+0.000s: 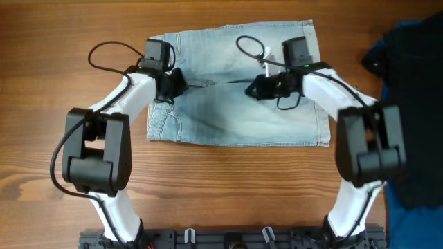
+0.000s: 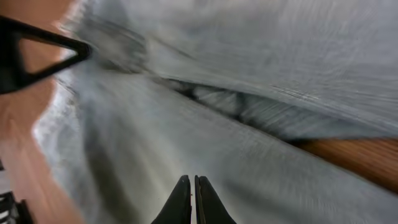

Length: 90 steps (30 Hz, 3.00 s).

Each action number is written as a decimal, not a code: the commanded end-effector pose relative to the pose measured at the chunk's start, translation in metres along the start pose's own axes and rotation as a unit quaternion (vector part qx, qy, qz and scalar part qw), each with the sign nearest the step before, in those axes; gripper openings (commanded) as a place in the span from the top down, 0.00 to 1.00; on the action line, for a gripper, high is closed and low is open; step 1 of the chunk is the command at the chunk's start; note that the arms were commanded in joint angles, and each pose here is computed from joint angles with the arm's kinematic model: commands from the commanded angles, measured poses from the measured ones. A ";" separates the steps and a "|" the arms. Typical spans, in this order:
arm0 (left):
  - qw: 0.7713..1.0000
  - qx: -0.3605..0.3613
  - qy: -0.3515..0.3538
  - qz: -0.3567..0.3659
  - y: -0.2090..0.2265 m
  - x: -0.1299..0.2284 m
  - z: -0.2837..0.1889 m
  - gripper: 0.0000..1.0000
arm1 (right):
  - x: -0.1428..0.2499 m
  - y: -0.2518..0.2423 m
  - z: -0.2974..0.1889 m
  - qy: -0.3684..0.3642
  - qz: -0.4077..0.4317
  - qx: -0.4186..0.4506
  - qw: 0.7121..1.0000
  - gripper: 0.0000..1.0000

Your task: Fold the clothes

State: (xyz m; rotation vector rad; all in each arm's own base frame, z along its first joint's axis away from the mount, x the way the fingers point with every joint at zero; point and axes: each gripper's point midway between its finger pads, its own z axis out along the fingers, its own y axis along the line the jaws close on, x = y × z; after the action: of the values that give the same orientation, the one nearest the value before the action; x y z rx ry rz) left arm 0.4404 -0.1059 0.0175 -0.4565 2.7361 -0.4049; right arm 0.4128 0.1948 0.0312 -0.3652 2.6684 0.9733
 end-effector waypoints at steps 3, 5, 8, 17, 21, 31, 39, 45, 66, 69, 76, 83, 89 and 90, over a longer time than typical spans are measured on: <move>1.000 -0.013 -0.002 0.001 0.003 0.001 0.001 0.96 | 0.015 -0.060 0.014 0.021 0.019 0.104 0.994 0.96; 0.999 -0.035 -0.007 0.001 0.011 0.000 0.000 0.96 | 0.008 -0.067 0.004 0.008 0.022 0.118 0.993 0.96; 0.999 -0.040 -0.007 0.026 0.013 0.000 0.000 0.96 | -0.012 -0.066 -0.027 -0.032 0.020 0.125 0.992 0.96; 0.998 -0.022 -0.033 0.043 0.001 -0.013 -0.015 0.96 | -0.083 -0.027 -0.180 -0.221 -0.047 0.249 0.942 0.96; 0.994 0.014 -0.096 0.052 -0.022 -0.038 -0.053 0.96 | -0.093 -0.040 -0.191 -0.243 -0.044 0.294 0.924 0.96; 0.992 -0.049 -0.117 0.018 0.025 -0.059 -0.037 0.92 | -0.044 -0.178 -0.116 -0.126 0.043 0.377 0.916 0.88; 0.992 -0.070 -0.102 0.000 0.050 -0.058 -0.019 0.96 | -0.034 -0.188 -0.103 -0.108 0.050 0.377 0.919 0.87; 0.980 -0.020 -0.198 0.003 0.014 -0.085 -0.128 0.96 | -0.047 -0.124 -0.178 -0.162 0.069 0.372 0.911 0.84; 0.987 -0.139 0.024 -0.081 0.078 0.058 -0.154 0.77 | 0.173 -0.102 -0.164 0.014 0.390 0.348 0.852 0.41; 0.987 -0.139 0.025 -0.081 0.078 0.058 -0.153 0.76 | 0.176 -0.113 -0.162 -0.009 0.417 0.348 0.840 0.45; 0.987 -0.140 0.026 -0.081 0.078 0.058 -0.153 0.75 | 0.151 -0.121 -0.157 -0.059 0.415 0.328 0.847 0.46; 0.987 -0.140 0.026 -0.081 0.078 0.058 -0.153 0.74 | 0.172 -0.139 -0.134 -0.002 0.419 0.343 0.841 0.46; 0.986 -0.142 0.029 -0.082 0.079 0.060 -0.153 0.73 | 0.186 -0.147 -0.121 0.037 0.409 0.345 0.844 0.71; 0.986 -0.143 0.031 -0.082 0.080 0.061 -0.154 0.73 | 0.186 -0.147 -0.121 0.037 0.408 0.345 0.844 0.77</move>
State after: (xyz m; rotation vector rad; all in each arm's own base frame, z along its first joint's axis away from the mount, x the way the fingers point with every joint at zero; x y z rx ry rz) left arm 0.3126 -0.0243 0.1176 -0.7393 2.8234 -0.0878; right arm 0.2802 -0.0241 -0.0066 0.9877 2.9285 0.0522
